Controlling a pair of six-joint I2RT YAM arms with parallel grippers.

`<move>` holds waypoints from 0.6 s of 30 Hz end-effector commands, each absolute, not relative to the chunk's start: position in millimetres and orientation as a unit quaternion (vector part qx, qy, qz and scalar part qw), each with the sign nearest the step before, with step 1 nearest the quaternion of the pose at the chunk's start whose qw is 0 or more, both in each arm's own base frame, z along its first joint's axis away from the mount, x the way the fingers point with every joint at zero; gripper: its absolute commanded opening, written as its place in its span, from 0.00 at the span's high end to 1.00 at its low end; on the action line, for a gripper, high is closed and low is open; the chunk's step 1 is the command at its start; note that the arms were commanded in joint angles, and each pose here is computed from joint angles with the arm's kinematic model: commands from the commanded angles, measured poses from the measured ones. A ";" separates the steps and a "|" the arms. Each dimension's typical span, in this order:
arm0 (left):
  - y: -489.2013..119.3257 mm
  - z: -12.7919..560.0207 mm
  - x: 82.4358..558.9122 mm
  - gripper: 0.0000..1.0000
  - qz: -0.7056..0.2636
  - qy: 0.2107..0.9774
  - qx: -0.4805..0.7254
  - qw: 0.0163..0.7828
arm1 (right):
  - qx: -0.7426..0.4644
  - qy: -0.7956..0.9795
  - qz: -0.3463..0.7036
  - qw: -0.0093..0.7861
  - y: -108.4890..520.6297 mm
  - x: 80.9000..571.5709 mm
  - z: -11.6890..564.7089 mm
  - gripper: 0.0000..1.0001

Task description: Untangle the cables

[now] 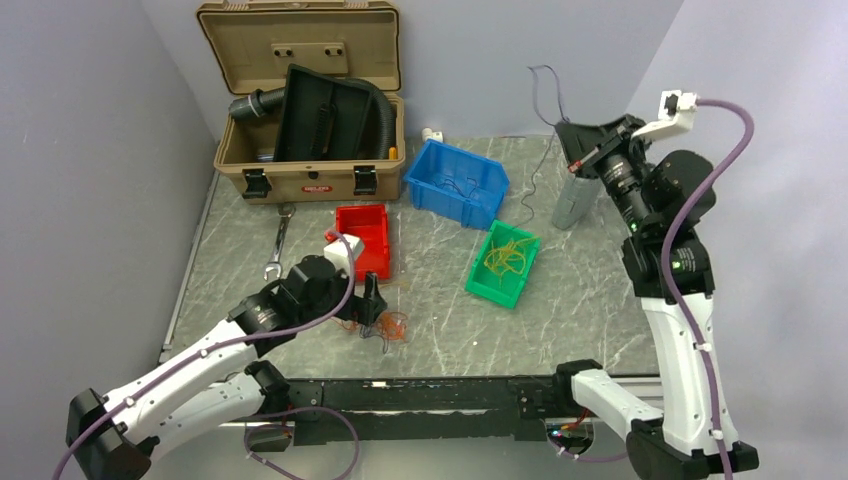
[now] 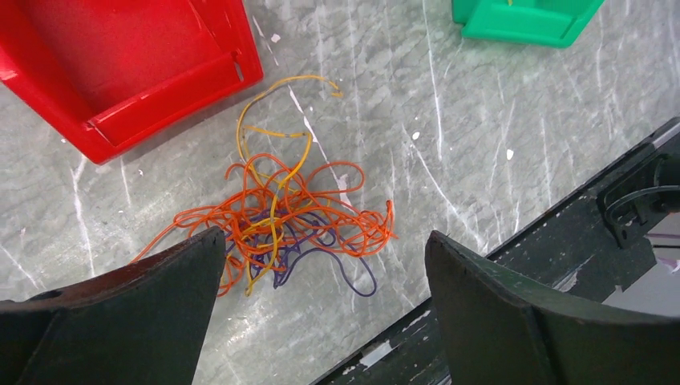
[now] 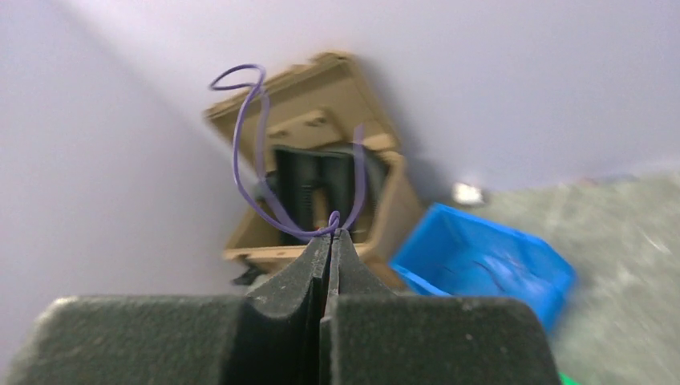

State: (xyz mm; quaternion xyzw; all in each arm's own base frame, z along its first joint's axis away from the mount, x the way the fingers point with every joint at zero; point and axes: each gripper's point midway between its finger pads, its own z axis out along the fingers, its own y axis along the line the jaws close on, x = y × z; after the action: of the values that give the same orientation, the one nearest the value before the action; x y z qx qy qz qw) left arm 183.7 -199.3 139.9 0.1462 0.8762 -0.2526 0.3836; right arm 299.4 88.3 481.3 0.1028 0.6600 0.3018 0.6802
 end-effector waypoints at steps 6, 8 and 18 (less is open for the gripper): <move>-173.2 182.6 201.5 0.01 -0.237 0.843 0.069 0.477 | -0.100 0.592 0.445 0.664 173.3 263.4 559.9 1.00; -178.0 197.8 200.9 0.00 -0.251 0.829 0.089 0.492 | -0.109 0.591 0.462 0.652 182.7 265.5 559.9 1.00; -253.4 301.2 189.8 0.00 -0.422 0.632 0.250 0.599 | -0.095 0.629 0.496 0.592 227.3 282.7 517.0 1.00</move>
State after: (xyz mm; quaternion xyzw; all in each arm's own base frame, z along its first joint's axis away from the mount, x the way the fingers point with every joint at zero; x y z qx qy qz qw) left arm 193.0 -213.7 223.8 0.1831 0.7680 -0.3287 0.5183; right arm 288.2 224.3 509.4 -0.1048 0.6459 0.4853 0.5800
